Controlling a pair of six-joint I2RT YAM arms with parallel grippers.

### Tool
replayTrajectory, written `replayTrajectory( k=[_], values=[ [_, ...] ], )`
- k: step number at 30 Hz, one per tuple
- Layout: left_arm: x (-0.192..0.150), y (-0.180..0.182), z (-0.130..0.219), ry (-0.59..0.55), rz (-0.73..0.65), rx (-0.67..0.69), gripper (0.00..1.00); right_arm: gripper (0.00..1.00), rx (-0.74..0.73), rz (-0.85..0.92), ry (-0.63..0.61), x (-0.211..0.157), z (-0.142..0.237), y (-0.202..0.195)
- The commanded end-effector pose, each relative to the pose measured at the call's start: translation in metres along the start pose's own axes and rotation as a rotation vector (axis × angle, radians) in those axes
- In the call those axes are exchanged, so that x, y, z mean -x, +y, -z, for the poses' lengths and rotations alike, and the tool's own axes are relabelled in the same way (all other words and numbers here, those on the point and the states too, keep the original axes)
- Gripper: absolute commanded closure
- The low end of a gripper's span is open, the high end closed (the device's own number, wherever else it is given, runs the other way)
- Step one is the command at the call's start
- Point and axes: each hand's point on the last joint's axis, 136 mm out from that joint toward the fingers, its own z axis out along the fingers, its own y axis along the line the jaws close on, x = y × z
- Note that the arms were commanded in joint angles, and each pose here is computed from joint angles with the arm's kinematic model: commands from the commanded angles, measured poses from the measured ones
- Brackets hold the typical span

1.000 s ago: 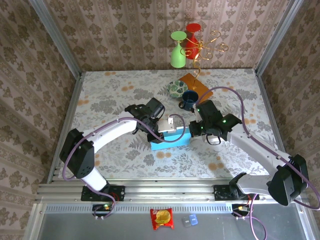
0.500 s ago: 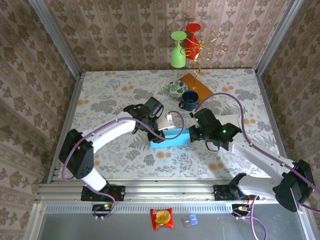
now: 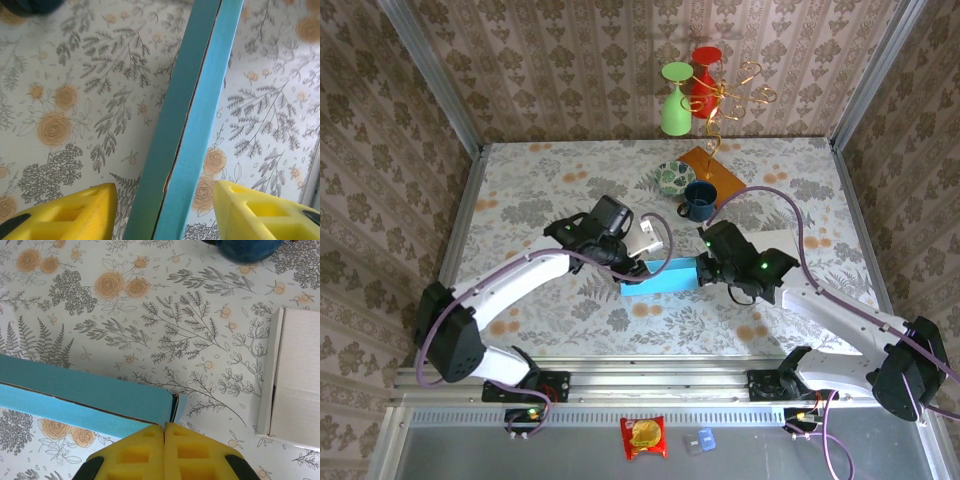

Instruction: Fold the paper box

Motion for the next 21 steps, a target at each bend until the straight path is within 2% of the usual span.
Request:
replayTrajectory(
  k=[1, 5, 10, 14, 21],
  values=[
    [0.015, 0.013, 0.027, -0.089, 0.109, 0.081, 0.50, 1.00, -0.050, -0.007, 0.053, -0.008, -0.002, -0.006],
    [0.005, 0.023, 0.052, -0.080, 0.233, 0.123, 0.60, 1.00, -0.051, -0.012, 0.062, -0.007, -0.002, -0.004],
    [-0.027, 0.021, 0.063, 0.026, 0.424, 0.058, 0.68, 1.00, -0.040, -0.011, 0.075, -0.006, -0.003, -0.001],
    [-0.038, 0.015, 0.062, 0.061, 0.465, 0.028, 0.66, 1.00, -0.038, -0.010, 0.082, -0.008, -0.004, -0.001],
    [-0.040, 0.020, 0.052, 0.071, 0.439, 0.031, 0.60, 1.00, -0.036, -0.007, 0.088, -0.009, -0.003, 0.000]
  ],
)
